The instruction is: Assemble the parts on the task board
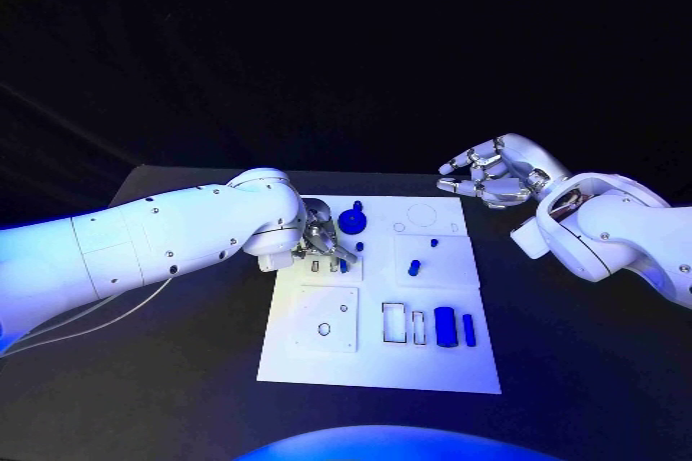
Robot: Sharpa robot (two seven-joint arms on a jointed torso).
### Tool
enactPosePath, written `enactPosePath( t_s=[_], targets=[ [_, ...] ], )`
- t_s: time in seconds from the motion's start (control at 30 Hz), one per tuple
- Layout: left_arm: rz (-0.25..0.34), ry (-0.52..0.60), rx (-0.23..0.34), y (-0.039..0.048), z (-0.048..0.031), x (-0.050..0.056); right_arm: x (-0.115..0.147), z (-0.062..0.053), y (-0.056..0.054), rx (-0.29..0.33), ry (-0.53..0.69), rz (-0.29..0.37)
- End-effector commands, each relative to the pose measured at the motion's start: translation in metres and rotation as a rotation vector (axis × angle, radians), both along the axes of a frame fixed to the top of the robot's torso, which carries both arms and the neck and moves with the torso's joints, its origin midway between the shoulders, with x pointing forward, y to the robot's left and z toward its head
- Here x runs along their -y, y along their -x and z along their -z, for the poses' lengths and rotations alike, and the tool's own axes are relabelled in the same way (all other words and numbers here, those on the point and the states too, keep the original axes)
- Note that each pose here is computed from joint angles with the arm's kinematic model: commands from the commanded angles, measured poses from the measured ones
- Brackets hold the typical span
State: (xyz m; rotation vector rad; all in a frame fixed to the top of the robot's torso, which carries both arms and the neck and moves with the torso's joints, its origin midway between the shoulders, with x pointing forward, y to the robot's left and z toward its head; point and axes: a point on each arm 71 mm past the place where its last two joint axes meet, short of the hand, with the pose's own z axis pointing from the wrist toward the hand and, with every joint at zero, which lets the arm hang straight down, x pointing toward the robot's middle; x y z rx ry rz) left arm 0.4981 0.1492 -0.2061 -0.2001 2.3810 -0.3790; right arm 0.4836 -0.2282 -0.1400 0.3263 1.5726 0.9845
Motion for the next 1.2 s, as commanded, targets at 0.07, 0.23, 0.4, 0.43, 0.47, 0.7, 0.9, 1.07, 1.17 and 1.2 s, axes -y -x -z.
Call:
enactPosePath(
  t_s=[0.07,0.23,0.4,0.43,0.47,0.7,0.9,1.07,1.17,1.2],
  targets=[
    [0.017,-0.008,-0.019,0.0006,0.0010,0.0019,-0.0010,-0.0005,0.0004,0.006,0.004,-0.005],
    [0.019,-0.011,-0.021,0.0004,0.0015,0.0019,-0.0010,-0.0005,0.0004,0.005,0.004,-0.006],
    [0.023,-0.011,-0.024,0.0006,0.0017,0.0027,-0.0011,-0.0005,0.0005,0.005,0.004,-0.006],
    [0.024,-0.011,-0.024,0.0006,0.0018,0.0029,-0.0011,-0.0005,0.0005,0.005,0.004,-0.006],
    [0.025,-0.011,-0.024,0.0007,0.0018,0.0031,-0.0011,-0.0005,0.0005,0.005,0.004,-0.006],
    [0.022,0.002,-0.035,0.0009,0.0022,0.0040,-0.0013,-0.0007,0.0004,0.008,0.006,-0.007],
    [0.024,0.014,-0.045,0.0016,0.0024,0.0049,-0.0017,-0.0008,0.0003,0.012,0.008,-0.008],
    [0.022,0.026,-0.053,0.0023,0.0025,0.0049,-0.0017,-0.0008,0.0002,0.013,0.008,-0.008],
    [0.016,0.034,-0.058,0.0026,0.0025,0.0041,-0.0016,-0.0009,0.0003,0.013,0.008,-0.008],
    [0.013,0.036,-0.058,0.0026,0.0025,0.0036,-0.0016,-0.0009,0.0003,0.014,0.008,-0.008]
  ],
)
